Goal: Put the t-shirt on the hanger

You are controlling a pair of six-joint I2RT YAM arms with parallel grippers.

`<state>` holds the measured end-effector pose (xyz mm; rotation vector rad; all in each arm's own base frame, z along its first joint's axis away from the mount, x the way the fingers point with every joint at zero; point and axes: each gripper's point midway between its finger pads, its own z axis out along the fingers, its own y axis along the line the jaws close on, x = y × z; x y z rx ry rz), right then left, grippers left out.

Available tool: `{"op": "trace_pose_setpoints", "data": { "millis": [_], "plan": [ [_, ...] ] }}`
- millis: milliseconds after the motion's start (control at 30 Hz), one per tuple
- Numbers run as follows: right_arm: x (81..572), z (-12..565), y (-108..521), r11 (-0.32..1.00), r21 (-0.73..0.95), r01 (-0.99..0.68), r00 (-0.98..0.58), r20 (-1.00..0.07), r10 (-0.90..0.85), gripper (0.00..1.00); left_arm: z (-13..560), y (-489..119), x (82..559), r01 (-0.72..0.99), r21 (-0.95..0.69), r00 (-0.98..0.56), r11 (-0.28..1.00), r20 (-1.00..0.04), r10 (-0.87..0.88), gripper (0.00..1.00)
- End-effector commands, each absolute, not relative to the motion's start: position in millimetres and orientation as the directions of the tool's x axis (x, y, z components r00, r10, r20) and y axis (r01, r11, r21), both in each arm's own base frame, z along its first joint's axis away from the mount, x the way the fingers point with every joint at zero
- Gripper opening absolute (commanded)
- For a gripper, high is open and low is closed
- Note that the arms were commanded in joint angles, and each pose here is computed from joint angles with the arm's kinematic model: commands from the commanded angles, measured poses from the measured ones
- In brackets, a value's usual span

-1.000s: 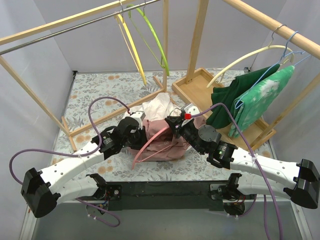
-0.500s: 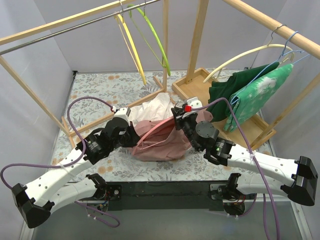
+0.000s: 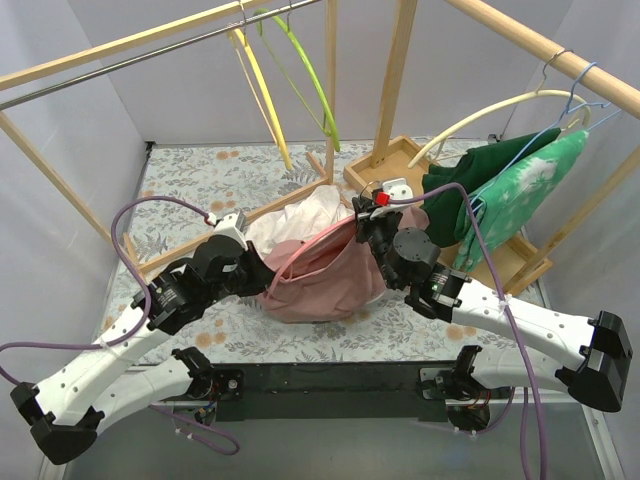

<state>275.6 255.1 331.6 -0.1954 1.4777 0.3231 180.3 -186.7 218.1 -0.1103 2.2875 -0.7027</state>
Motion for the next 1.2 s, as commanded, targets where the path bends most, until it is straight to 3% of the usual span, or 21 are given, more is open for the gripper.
{"op": "trace_pose_setpoints", "data": {
  "millis": [0, 533, 833, 1167],
  "plan": [
    [295, 385, 214, 0.984, 0.130, -0.120, 0.163, -0.975, 0.149, 0.01, 219, -171, 156, 0.095, -0.503, -0.779, 0.859, -0.575, -0.250, 0.00],
    [319, 391, 211, 0.996, 0.094, 0.011, 0.155, -0.984, 0.091, 0.01, 242, -148, 122, 0.117, -0.492, -0.817, 0.863, -0.542, -0.198, 0.00],
    [317, 383, 220, 0.994, 0.099, -0.043, 0.149, -0.983, 0.104, 0.01, 278, -133, 135, 0.090, -0.488, -0.732, 0.868, -0.623, -0.274, 0.00],
    [307, 403, 201, 0.991, 0.133, -0.034, 0.183, -0.974, 0.137, 0.01, 245, -139, 145, 0.034, -0.453, -0.756, 0.891, -0.594, -0.273, 0.00]
  ]
}}
